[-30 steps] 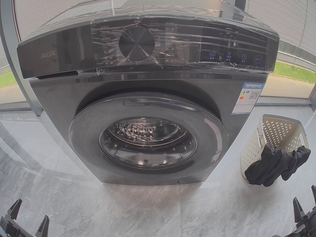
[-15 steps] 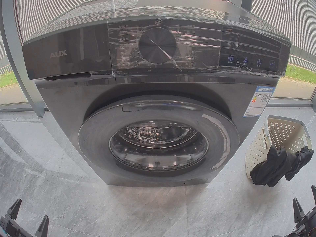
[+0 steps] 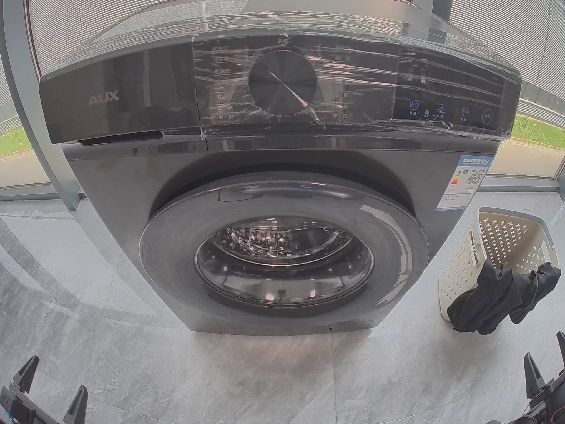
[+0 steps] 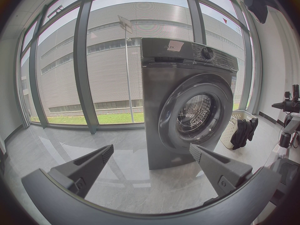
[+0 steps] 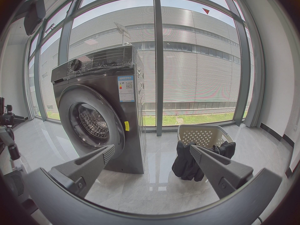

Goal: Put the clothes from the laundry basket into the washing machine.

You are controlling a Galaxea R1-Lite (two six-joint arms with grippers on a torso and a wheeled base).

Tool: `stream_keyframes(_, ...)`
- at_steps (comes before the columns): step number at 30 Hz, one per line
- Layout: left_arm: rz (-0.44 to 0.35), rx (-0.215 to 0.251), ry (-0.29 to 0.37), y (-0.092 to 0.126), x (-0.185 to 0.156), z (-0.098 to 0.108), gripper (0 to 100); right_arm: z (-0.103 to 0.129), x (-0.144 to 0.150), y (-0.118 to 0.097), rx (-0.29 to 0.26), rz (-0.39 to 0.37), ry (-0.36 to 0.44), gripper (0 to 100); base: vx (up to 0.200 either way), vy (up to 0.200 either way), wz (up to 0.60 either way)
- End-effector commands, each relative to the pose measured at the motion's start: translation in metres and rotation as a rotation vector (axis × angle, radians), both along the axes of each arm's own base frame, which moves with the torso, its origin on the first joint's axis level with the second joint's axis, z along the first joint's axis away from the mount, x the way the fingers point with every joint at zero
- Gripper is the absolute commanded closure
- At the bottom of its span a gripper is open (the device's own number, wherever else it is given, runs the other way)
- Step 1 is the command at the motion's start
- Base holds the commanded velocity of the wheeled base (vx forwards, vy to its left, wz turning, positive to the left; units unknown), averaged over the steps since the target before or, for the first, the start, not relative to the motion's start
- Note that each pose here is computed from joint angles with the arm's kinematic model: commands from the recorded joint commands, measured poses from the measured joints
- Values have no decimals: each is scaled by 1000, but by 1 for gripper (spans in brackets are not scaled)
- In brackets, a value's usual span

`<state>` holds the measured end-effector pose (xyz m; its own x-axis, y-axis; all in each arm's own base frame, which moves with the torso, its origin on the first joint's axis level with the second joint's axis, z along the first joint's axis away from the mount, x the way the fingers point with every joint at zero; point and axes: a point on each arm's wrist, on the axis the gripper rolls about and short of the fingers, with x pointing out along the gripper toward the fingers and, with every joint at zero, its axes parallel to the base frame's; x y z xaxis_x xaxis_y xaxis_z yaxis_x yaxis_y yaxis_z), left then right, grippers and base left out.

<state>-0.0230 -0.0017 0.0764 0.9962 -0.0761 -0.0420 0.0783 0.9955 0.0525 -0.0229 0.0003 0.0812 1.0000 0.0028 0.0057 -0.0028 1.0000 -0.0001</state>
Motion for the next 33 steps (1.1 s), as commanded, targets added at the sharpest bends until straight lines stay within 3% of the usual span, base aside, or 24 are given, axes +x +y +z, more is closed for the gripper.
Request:
stream_keyframes(1,-1,-1,1,0,0,-5,0,-5,0,0,0,0,1,0,0,0,0)
stream_keyframes(29,1,3,1,0,0,-5,0,-5,0,0,-3,3,0,0,0,0,0)
stream_keyframes(31,1,3,1,0,0,-5,0,-2,0,0,-7,11,-23,0,0,0,0)
stream_keyframes(33,1,3,1,0,0,-5,0,40,-15,1,-3,59,-209,0,0,0,0)
